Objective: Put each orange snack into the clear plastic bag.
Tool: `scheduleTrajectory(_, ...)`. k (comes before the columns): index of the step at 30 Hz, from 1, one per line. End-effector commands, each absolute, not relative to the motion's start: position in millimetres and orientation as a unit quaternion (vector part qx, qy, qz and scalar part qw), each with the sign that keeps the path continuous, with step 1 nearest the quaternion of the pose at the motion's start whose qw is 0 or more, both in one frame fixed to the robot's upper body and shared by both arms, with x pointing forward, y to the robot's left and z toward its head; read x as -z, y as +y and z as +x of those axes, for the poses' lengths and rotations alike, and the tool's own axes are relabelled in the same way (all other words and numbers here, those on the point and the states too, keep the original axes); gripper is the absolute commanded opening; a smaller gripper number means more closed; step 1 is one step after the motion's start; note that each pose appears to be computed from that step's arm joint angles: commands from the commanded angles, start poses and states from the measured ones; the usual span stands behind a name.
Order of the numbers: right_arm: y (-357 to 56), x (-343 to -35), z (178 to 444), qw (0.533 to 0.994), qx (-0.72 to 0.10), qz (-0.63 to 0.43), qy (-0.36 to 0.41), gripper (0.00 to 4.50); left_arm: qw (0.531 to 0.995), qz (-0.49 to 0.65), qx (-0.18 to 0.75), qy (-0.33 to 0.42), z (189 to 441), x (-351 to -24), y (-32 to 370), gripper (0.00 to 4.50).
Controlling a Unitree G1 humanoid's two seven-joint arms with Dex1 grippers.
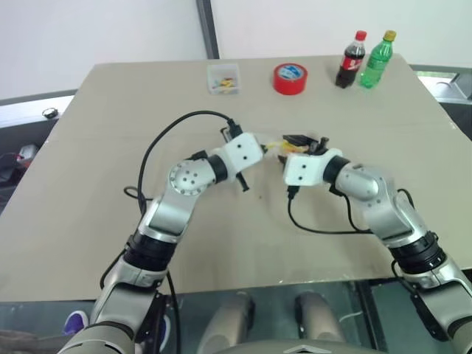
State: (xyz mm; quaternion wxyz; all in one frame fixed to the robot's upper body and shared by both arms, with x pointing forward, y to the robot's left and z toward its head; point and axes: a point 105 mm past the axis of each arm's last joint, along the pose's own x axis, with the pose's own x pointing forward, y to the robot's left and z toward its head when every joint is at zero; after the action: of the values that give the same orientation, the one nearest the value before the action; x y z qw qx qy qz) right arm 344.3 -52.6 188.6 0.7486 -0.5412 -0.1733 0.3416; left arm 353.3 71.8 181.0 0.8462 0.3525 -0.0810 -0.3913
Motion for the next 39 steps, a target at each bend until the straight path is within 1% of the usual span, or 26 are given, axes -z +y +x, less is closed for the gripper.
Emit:
scheduleTrajectory(1,-46,-207,342,0.739,-0.329,-0.547,-0.216,2.06,0.843,0.357,0.384,-0.12,348,-201,67,0.0)
scheduleTrajectory(2,-45,-208,342,0.737,-0.328,-0.549,-0.219,1.65,0.843,0.357,0.384,-0.12,348,-201,67,0.0)
scheduleTrajectory(8,-42,-207,340,0.729,-0.331,-0.555,-0.225,1.65,0.843,0.357,0.385,-0.121,348,-202,66,0.0)
scheduleTrajectory(16,-38,-207,339,0.73,-0.333,-0.551,-0.229,1.65,0.844,0.355,0.384,-0.121,348,-202,66,0.0)
scheduleTrajectory(17,-37,-207,339,0.731,-0.333,-0.55,-0.229,1.09,0.844,0.355,0.384,-0.121,348,-203,66,0.0)
scheduleTrajectory(19,-37,-208,339,0.731,-0.332,-0.551,-0.231,0.37,0.845,0.353,0.383,-0.121,348,-203,66,0.0)
scheduleTrajectory(20,-37,-208,339,0.73,-0.331,-0.551,-0.231,0.11,0.845,0.353,0.383,-0.121,348,-203,66,0.0)
scheduleTrajectory(31,-42,-211,339,0.736,-0.32,-0.549,-0.231,0.11,0.85,0.349,0.376,-0.121,350,-201,71,0.0)
scheduleTrajectory(34,-59,-211,341,0.757,-0.302,-0.539,-0.214,0.11,0.86,0.344,0.357,-0.123,355,-203,83,0.0)
scheduleTrajectory(39,-91,-209,341,0.787,-0.271,-0.526,-0.176,0.11,0.866,0.34,0.344,-0.128,357,-207,91,0.0)
